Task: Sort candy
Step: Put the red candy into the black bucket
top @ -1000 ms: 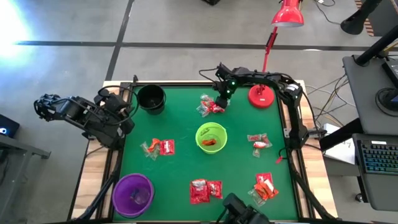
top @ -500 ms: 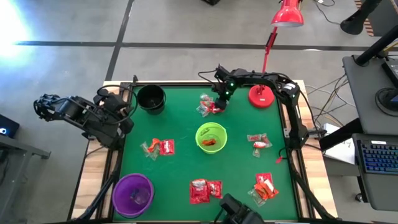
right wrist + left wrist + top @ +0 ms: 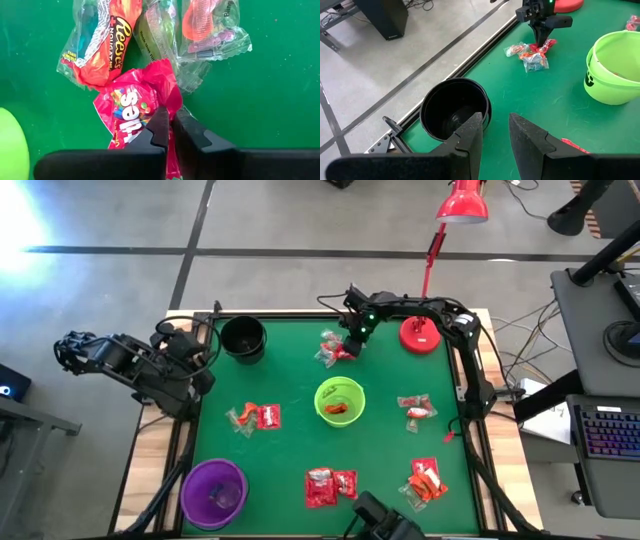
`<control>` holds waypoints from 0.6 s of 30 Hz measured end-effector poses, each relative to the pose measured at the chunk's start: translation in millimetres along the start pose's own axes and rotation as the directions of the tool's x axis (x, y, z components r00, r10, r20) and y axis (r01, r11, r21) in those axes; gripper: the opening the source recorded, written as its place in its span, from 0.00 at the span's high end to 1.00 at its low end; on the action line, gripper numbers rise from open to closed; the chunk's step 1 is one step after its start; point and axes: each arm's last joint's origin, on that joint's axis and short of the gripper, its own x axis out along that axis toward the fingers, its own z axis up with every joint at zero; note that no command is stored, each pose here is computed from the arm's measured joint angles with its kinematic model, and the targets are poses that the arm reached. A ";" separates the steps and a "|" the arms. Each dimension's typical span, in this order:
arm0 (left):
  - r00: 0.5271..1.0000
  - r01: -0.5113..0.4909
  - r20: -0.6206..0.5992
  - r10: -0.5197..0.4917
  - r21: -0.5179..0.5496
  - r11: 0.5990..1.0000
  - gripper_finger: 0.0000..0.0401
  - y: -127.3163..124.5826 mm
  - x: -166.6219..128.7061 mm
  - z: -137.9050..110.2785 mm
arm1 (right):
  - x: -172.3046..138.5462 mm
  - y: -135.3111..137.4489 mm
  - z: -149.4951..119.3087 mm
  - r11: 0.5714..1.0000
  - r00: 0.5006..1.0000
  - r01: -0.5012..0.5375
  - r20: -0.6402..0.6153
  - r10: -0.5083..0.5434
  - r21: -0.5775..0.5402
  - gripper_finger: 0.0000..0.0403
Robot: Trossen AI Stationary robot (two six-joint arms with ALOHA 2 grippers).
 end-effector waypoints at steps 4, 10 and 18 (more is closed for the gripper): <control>1.000 0.002 0.001 -0.002 -0.003 1.000 0.80 1.1 -0.5 -0.2 | -7.5 4.5 2.2 1.000 1.000 -0.010 0.009 0.010 0.002 0.98; 1.000 0.005 0.004 -0.005 -0.007 1.000 0.80 2.7 -1.2 -0.6 | -35.7 18.1 9.2 1.000 0.998 0.006 0.066 -0.005 -0.022 0.98; 1.000 0.007 0.005 -0.007 -0.006 1.000 0.80 3.6 -1.6 -0.8 | -60.3 30.0 12.1 0.999 0.993 0.005 0.119 0.000 -0.043 0.98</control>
